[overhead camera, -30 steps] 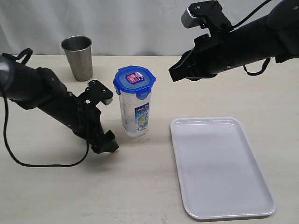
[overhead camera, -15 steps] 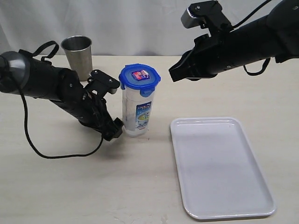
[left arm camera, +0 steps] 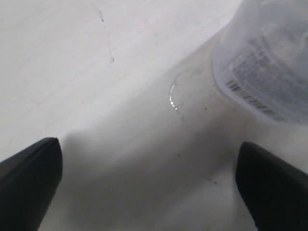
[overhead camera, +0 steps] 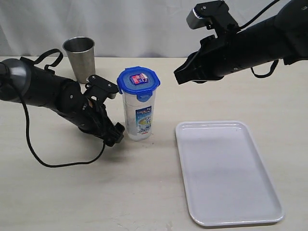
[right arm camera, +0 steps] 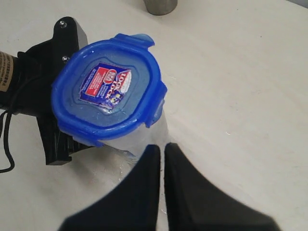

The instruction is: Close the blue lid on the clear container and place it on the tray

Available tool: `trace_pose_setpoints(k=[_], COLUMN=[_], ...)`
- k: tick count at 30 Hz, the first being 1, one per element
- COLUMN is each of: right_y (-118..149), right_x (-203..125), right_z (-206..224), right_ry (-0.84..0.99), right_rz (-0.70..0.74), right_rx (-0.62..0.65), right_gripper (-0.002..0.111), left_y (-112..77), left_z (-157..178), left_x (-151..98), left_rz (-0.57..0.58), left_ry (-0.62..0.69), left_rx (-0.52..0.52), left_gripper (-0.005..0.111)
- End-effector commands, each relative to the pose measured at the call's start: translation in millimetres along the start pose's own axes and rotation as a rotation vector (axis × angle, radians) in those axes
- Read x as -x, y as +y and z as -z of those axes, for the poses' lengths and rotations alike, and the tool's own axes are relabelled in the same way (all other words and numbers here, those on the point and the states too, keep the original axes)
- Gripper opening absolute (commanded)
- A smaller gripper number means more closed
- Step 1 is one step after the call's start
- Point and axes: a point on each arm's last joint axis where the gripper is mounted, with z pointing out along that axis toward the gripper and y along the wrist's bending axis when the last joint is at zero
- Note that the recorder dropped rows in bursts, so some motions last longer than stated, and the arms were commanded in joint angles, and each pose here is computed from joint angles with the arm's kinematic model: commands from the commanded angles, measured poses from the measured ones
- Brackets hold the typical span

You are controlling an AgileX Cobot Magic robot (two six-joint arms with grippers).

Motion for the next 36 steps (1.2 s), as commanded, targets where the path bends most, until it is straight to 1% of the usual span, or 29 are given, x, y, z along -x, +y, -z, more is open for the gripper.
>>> trace_pose_setpoints(k=[1,7,10,14,20,28,36], right_y=[0.6,0.6,0.6,0.6,0.6,0.6,0.6], right_x=[0.8,0.8,0.8,0.8,0.8,0.8,0.8], right_z=[2.0,2.0,2.0,2.0,2.0,2.0,2.0], right_ry=[-0.006,-0.006,-0.006,-0.006,-0.006,-0.006,-0.006], right_rz=[0.01,0.01,0.01,0.01,0.01,0.01,0.01], right_rx=[-0.006,-0.006,-0.006,-0.006,-0.006,-0.006,-0.006], right_gripper=[0.004,0.004,0.004,0.004,0.004,0.004,0.004], left_y=[1.1,1.3,2.8,4.5,4.1,4.4,4.5], left_z=[-0.4,-0.4,-0.4,-0.6,-1.3,-1.1,-1.1], left_x=[2.0,1.9,0.9,-1.1,-3.1,1.5,2.1], left_rz=[-0.007,-0.003,0.02,0.005,0.015,0.014,0.014], left_ry=[-0.033,-0.032,-0.022,-0.006,-0.006,-0.056,-0.063], left_rx=[0.011,0.014,0.03,0.05,0.049,0.052,0.052], left_gripper=[0.09,0.09,0.09,0.09,0.09,0.09,0.09])
